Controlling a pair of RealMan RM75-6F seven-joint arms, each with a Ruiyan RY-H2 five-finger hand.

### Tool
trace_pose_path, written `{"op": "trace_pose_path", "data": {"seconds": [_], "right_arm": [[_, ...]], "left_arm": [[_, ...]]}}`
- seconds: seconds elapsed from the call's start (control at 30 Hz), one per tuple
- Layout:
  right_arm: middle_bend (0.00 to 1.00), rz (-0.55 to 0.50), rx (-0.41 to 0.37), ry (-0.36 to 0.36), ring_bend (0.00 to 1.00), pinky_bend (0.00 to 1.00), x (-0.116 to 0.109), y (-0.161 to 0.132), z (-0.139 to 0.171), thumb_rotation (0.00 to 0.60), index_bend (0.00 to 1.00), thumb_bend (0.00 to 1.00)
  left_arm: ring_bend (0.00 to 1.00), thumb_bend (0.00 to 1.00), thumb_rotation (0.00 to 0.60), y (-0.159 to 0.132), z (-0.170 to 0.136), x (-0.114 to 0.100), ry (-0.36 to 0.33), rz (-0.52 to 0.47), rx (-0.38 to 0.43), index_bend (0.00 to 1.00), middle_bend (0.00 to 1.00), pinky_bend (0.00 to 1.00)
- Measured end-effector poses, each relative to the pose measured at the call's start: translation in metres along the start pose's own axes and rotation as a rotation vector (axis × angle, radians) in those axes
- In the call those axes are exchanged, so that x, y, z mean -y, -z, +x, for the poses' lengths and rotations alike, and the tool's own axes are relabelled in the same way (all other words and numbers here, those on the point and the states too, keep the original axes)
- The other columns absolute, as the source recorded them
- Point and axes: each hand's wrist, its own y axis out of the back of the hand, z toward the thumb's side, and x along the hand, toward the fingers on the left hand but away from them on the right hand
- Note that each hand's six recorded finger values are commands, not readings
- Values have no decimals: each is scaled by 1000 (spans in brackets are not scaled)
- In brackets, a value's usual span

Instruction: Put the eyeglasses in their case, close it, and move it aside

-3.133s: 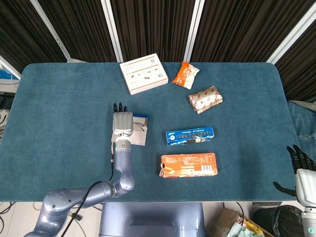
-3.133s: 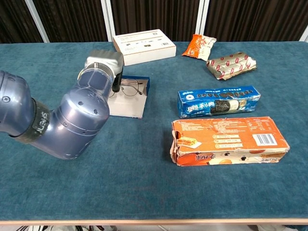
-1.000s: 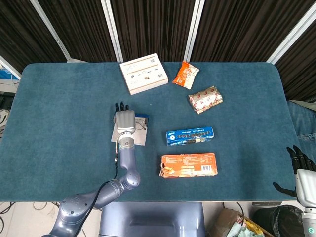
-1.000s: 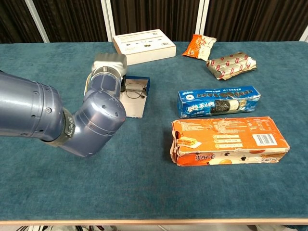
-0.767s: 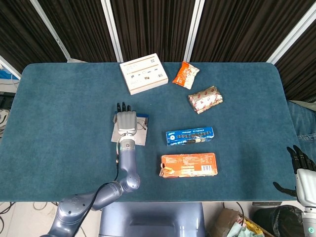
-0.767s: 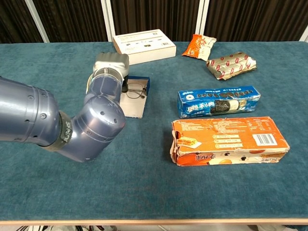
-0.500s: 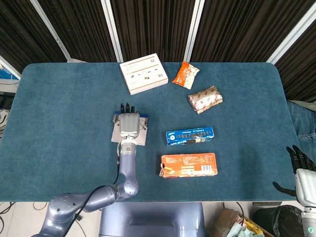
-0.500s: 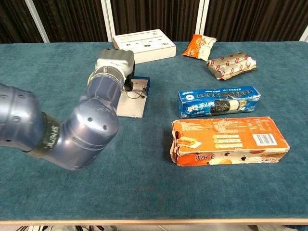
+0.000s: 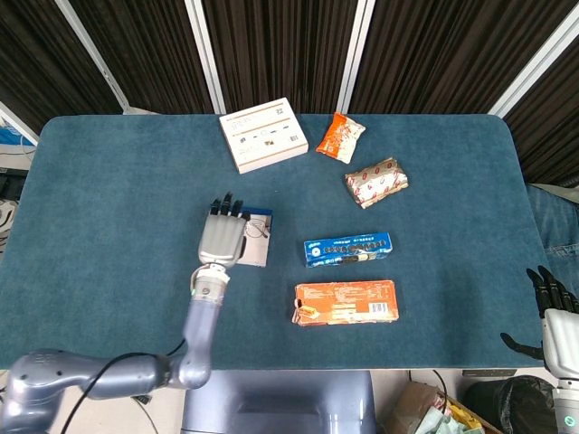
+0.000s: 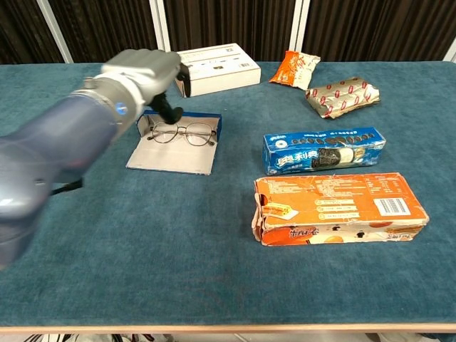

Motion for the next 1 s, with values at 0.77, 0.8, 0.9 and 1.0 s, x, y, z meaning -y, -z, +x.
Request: {"op": "trace_pose_path", "data": {"seconds": [0.77, 0.8, 0.9, 1.0], "right_arm": [[3, 3, 10, -4, 106, 161, 1, 1, 0, 600, 46, 189], [3, 2, 10, -4, 106, 161, 1, 1, 0, 600, 46, 190], [3, 2, 10, -6, 106, 161, 1, 1, 0, 600, 46, 190], [3, 3, 9, -4, 106, 161, 1, 1, -1, 600, 46, 190]], "left_arm": [[835, 652, 600, 45, -26, 40, 333, -263, 16, 0, 831, 860], [835, 652, 600, 44, -25, 41, 342, -269, 16, 0, 832, 861], [835, 650, 600, 45, -24, 44, 363, -290, -1, 0, 832, 862], [835, 650, 600, 47, -21, 46, 371, -300, -21, 0, 832, 862]]}}
